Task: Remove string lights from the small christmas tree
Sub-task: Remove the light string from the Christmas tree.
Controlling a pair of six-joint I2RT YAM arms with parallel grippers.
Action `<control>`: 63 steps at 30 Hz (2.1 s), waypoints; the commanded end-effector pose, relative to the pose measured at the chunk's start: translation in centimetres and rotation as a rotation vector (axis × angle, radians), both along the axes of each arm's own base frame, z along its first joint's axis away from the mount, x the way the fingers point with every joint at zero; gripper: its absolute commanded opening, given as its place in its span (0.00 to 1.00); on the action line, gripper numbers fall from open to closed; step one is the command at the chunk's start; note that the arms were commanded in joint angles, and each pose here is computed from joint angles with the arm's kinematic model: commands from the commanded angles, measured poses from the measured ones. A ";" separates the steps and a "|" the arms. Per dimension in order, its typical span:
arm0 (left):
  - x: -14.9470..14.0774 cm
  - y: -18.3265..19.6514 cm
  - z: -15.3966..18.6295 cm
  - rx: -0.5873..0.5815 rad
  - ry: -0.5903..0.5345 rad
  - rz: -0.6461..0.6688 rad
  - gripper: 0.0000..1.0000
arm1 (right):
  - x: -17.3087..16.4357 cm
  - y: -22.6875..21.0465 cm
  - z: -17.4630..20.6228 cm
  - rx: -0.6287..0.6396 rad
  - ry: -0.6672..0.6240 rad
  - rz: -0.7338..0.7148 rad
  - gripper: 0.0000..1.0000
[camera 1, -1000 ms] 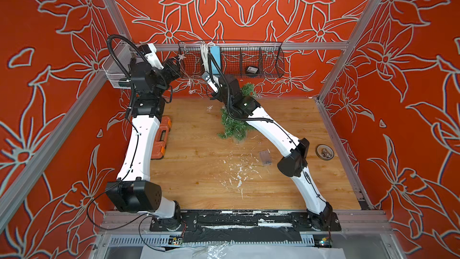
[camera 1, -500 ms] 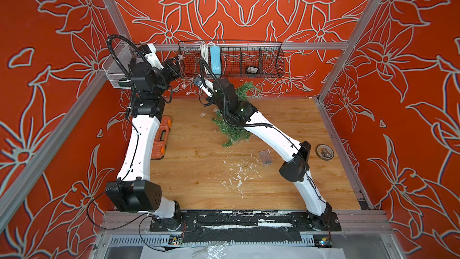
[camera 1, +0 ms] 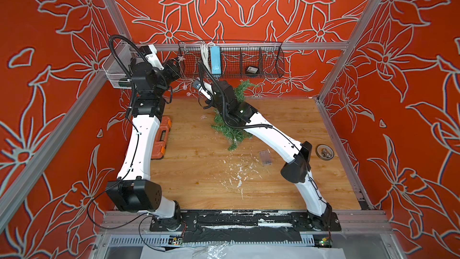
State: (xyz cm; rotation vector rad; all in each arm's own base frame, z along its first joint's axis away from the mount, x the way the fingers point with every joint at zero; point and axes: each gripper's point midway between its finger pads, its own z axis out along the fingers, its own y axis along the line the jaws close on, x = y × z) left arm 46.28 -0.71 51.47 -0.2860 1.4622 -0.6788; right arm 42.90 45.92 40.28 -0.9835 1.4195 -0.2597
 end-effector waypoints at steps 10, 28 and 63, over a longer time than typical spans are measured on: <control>-3.1 0.0 0.6 -0.011 -0.010 0.021 0.00 | -7.9 2.3 1.1 0.108 0.227 0.292 0.00; -8.0 -1.0 0.4 0.025 -0.006 -0.004 0.00 | -16.8 0.0 1.6 0.130 0.243 0.339 0.00; -4.6 9.9 -3.8 0.192 0.080 0.716 0.00 | -22.5 -2.8 -7.6 0.201 0.560 0.355 0.00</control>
